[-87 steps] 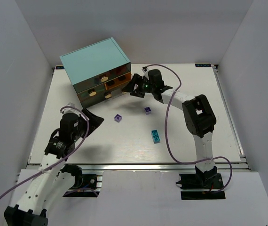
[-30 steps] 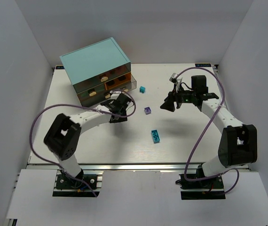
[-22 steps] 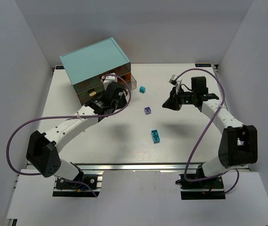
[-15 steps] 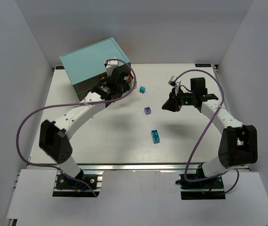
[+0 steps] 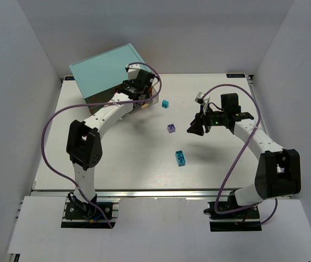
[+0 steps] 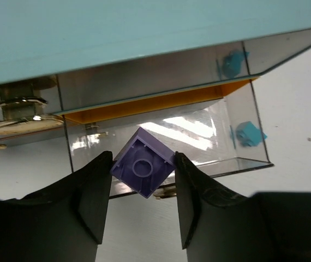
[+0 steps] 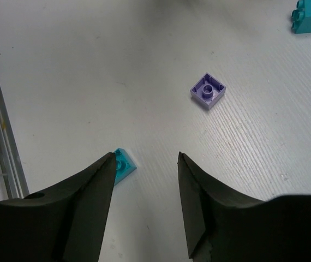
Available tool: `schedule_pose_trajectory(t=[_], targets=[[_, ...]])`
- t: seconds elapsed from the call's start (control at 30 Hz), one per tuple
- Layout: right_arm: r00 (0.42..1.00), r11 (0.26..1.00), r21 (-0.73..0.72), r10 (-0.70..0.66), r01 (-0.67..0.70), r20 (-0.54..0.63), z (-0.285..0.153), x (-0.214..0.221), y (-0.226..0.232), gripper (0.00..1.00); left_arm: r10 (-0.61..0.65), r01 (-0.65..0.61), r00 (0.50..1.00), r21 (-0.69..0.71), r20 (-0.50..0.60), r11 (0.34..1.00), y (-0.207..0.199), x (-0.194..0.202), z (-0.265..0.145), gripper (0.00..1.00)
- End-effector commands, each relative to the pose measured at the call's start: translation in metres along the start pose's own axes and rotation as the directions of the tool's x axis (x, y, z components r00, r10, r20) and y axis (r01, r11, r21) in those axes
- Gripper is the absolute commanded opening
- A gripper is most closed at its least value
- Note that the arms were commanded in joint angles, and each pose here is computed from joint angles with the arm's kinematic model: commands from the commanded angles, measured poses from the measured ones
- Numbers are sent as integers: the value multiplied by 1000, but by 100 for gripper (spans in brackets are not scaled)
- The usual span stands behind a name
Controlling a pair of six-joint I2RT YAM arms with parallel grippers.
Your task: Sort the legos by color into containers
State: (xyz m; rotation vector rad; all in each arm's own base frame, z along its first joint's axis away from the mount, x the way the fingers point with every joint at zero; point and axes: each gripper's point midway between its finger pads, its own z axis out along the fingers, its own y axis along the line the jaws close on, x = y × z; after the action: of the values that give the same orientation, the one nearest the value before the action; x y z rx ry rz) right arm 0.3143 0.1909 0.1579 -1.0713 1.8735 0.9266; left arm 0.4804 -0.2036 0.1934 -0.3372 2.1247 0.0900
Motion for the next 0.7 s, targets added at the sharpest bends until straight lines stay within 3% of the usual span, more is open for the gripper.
schedule_pose_trajectory(t=[0.0, 0.07, 0.23, 0.37, 0.43, 0.57, 0.63, 0.67], targets=[[999, 999, -17, -49, 49, 11, -1, -4, 8, 56, -35, 37, 998, -26, 58, 999, 10, -30, -8, 59], [998, 998, -30, -64, 64, 1, 2, -2, 11, 62, -35, 36, 998, -21, 48, 999, 8, -27, -7, 67], [998, 998, -33, -57, 56, -41, 17, 4, 8, 63, -48, 48, 998, 5, 29, 999, 5, -24, -10, 79], [993, 996, 72, -51, 59, -108, 39, 4, -10, 67, -69, 68, 997, 27, 25, 997, 8, -26, -20, 78], [985, 990, 138, 2, 23, -175, 52, 15, -23, 69, -97, 95, 995, 61, 30, 994, 9, -34, -34, 72], [960, 968, 245, 112, -47, -258, 80, 22, -49, 72, -127, 127, 992, 149, -11, 981, 19, -20, -62, 24], [945, 946, 311, 181, -91, -273, 88, 25, -55, 72, -179, 174, 984, 212, 4, 962, 26, -28, -91, 19], [941, 936, 338, 198, -99, -275, 92, 25, -59, 79, -196, 190, 981, 224, 3, 956, 32, -26, -99, 18]])
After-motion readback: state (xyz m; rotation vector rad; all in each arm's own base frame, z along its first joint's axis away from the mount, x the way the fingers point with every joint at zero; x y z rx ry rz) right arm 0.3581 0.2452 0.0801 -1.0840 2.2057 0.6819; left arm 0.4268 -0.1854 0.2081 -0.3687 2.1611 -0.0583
